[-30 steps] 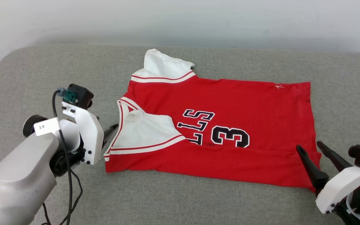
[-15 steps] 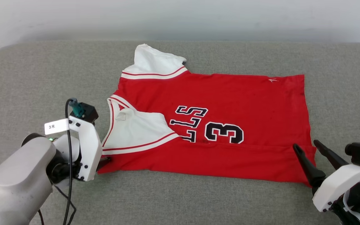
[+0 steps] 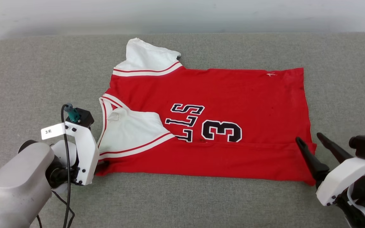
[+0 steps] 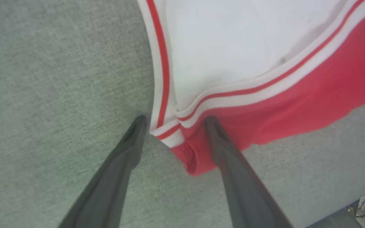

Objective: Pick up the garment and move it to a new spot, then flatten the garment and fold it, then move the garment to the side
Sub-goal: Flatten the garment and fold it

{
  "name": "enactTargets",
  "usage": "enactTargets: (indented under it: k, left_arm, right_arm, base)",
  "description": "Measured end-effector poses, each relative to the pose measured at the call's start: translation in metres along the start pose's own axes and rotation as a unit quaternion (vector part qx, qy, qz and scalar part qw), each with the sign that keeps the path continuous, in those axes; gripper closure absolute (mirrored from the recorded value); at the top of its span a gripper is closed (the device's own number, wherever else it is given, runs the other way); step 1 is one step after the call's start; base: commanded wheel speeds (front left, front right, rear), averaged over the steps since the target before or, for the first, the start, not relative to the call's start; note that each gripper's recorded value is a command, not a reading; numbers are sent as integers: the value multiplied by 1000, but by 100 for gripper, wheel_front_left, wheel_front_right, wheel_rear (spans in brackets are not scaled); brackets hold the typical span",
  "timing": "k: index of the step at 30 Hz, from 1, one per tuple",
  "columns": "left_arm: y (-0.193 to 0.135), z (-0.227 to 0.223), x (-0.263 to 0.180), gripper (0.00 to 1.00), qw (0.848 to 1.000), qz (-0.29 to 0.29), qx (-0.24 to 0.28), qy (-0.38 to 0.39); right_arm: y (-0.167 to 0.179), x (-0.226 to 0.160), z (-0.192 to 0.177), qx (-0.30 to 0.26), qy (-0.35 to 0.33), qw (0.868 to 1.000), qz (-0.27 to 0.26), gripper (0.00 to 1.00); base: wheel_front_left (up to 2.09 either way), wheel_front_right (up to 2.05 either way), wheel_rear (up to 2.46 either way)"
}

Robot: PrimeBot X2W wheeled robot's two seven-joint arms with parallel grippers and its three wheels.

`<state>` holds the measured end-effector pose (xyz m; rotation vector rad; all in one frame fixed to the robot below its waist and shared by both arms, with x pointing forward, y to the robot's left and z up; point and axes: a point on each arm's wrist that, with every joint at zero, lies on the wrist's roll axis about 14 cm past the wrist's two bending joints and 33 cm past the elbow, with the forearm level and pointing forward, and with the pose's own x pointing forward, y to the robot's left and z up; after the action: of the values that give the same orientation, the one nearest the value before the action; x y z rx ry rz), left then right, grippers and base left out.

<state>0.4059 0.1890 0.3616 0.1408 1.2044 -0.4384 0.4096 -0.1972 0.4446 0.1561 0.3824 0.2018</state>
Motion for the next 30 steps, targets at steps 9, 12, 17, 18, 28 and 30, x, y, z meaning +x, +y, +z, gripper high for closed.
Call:
enactTargets:
  k: [9, 12, 17, 18, 28, 30]
  left_arm:
    - [-4, 6, -10, 100, 999, 4, 17, -45]
    - [-5, 9, -16, 100, 998, 5, 27, -65]
    - [-11, 18, -27, 100, 994, -1, 37, -101]
    - [-12, 19, -28, 100, 994, -2, 40, -105]
    - [-17, 24, -35, 100, 991, -7, 52, -126]
    - [-17, 24, -33, 100, 990, -7, 54, -127]
  right_arm:
    - [-12, -6, 20, -64, 22, 998, 3, 0]
    - [-18, -8, 23, -88, 54, 995, 2, 0]
    - [-24, -13, 12, -97, 141, 985, 7, 0]
    - [-25, -14, 9, -96, 161, 982, 7, 0]
    - [-23, -16, -41, -100, 325, 940, 23, 0]
    - [-23, -14, -50, -99, 341, 935, 23, 0]
  base:
    - [0, 0, 0]
    - [0, 0, 0]
    - [0, 0, 0]
    - [0, 0, 0]
    - [0, 0, 0]
    - [0, 0, 0]
